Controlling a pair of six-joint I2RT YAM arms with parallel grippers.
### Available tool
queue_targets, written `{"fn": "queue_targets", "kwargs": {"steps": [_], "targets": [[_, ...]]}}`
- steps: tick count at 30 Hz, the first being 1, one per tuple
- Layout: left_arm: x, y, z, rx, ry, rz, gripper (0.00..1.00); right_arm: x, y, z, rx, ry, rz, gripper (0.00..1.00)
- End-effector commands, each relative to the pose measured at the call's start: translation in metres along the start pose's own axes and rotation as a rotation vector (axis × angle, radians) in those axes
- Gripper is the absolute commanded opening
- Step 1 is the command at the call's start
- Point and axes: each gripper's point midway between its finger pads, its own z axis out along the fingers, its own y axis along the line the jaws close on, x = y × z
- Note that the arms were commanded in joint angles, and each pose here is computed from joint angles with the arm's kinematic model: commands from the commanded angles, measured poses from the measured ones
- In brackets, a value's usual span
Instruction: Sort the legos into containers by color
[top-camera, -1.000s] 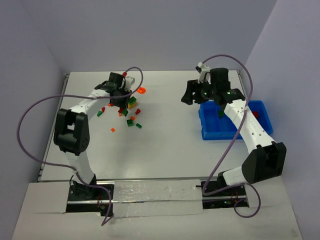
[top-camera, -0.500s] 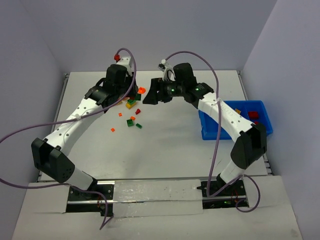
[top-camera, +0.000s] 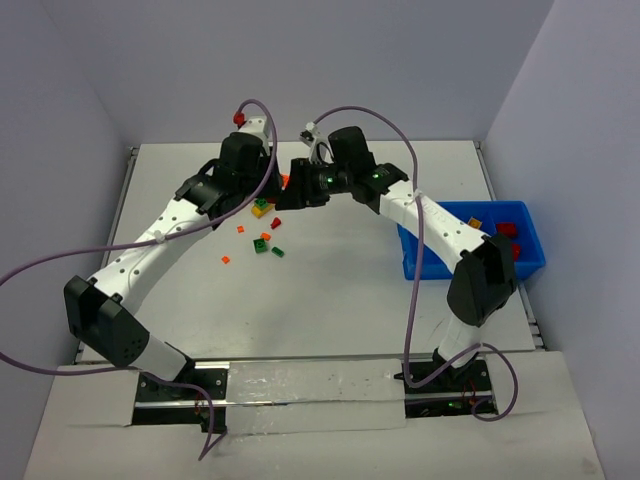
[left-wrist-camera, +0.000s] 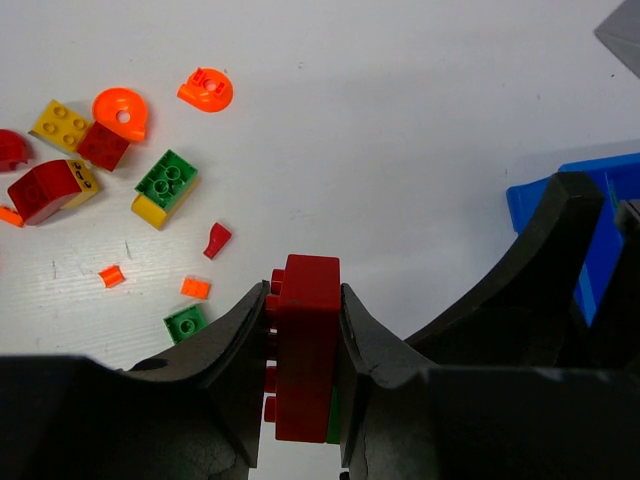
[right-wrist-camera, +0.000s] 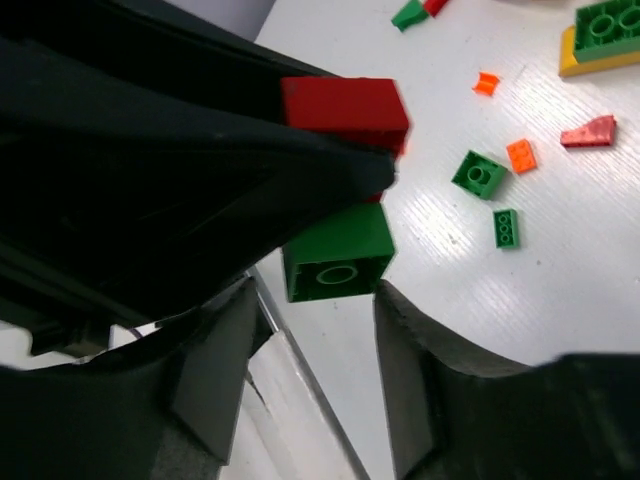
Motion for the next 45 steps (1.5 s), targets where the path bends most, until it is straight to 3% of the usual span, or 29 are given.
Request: {"fn": "queue_targets", "kwargs": {"steps": [1,9,16,19,29,32,36,42,45], "targets": [[-0.015,-0.019,-0.019,0.087,-0.044,-0.027,0.0,-0.024,0.019,-0.002,-0.057,-0.061,-0.058,0.54],[-0.008,-0.025,-0.021,0.134,-0.024,-0.031,0.0,-0.023,0.014,-0.003,-0.054,-0.068,-0.05,0.57],[-0.003,-0.016,-0.018,0.095,-0.028,-0.026,0.0,-0.034,0.016,-0.018,-0.062,-0.133,-0.06,0.09],[-0.003,0.001,-0.013,0.008,-0.054,-0.018,0.0,-0.032,0.021,-0.028,-0.065,-0.147,-0.086,0.0],[-0.025,0.075,0.01,-0.292,-0.163,0.029,0.0,0.01,0.023,-0.078,-0.029,-0.131,-0.173,0.0],[-0.027,0.078,0.012,-0.294,-0.167,0.037,0.0,0.017,0.001,-0.104,0.045,-0.151,-0.165,0.0],[-0.024,0.059,0.013,-0.179,-0.141,0.05,0.0,0.026,-0.081,-0.158,0.339,-0.152,-0.2,0.0],[-0.014,0.025,0.017,-0.013,-0.092,0.117,0.0,0.063,-0.21,-0.275,0.844,-0.045,-0.148,0.0],[-0.012,0.008,0.018,0.032,-0.091,0.154,0.0,0.079,-0.245,-0.299,0.954,0.029,-0.104,0.0]]}}
